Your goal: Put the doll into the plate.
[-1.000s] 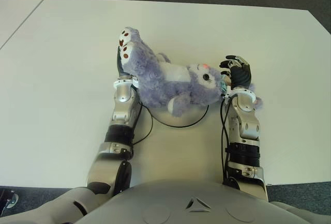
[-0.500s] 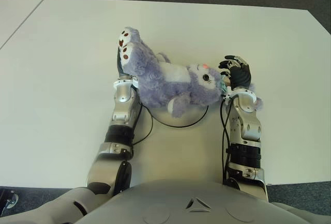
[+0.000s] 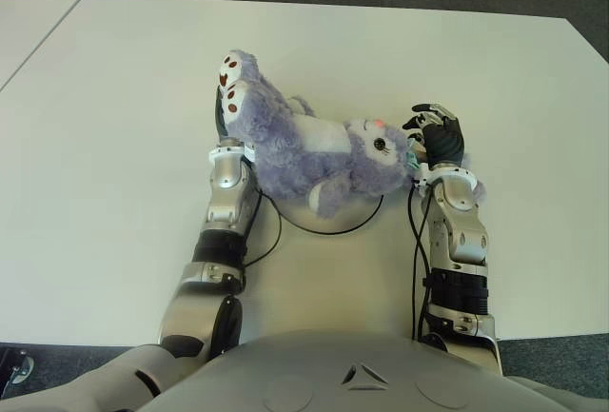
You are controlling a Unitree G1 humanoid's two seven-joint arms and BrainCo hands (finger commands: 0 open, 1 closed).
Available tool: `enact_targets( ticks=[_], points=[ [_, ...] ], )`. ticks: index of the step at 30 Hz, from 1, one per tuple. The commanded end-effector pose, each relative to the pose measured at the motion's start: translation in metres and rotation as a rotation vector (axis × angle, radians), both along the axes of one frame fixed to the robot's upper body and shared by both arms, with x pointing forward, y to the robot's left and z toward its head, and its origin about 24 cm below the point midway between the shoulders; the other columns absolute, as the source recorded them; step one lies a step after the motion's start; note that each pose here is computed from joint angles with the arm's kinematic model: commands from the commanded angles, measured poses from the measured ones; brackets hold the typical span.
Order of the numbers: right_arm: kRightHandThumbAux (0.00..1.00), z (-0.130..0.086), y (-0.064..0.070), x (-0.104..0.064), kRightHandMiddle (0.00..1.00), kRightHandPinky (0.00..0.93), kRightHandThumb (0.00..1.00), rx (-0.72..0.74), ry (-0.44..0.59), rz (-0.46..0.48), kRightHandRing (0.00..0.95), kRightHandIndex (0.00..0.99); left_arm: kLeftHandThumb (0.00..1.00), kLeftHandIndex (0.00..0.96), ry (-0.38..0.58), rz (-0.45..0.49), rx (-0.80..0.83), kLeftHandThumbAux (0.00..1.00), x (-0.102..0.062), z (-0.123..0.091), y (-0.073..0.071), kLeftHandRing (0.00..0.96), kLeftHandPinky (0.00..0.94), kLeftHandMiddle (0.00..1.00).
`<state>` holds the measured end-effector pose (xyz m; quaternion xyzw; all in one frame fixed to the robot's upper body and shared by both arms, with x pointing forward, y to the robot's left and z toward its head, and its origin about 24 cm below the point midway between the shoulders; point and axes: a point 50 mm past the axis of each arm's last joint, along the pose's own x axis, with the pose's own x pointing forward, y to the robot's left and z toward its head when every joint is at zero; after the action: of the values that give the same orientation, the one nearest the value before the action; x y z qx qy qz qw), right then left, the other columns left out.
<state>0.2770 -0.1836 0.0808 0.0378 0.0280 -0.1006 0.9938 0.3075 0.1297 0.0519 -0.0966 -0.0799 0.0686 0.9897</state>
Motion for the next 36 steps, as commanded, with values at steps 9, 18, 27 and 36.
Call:
enact_targets(
  ticks=[9, 18, 27, 36],
  points=[
    [0.713, -0.007, -0.003, -0.005, 0.861, 0.866, 0.718, 0.050, -0.020, 0.053, 0.856, 0.441, 0.438, 0.795, 0.156, 0.013, -0.020, 0.772, -0.023, -0.042, 0.001, 0.867, 0.852, 0.868],
    [0.714, -0.008, -0.006, -0.005, 0.866, 0.871, 0.717, 0.054, -0.053, 0.048, 0.860, 0.441, 0.448, 0.784, 0.169, 0.026, -0.012, 0.756, -0.023, -0.042, 0.001, 0.865, 0.866, 0.869],
    [0.715, -0.010, -0.005, -0.006, 0.879, 0.879, 0.716, -0.049, -0.181, 0.070, 0.872, 0.441, 0.453, 0.770, 0.205, 0.043, 0.023, 0.754, -0.020, -0.048, 0.015, 0.863, 0.855, 0.862],
    [0.717, -0.018, -0.006, -0.003, 0.886, 0.873, 0.709, -0.035, -0.246, 0.121, 0.881, 0.440, 0.425, 0.766, 0.229, 0.042, 0.043, 0.768, -0.018, -0.052, 0.020, 0.854, 0.834, 0.848]
  ],
)
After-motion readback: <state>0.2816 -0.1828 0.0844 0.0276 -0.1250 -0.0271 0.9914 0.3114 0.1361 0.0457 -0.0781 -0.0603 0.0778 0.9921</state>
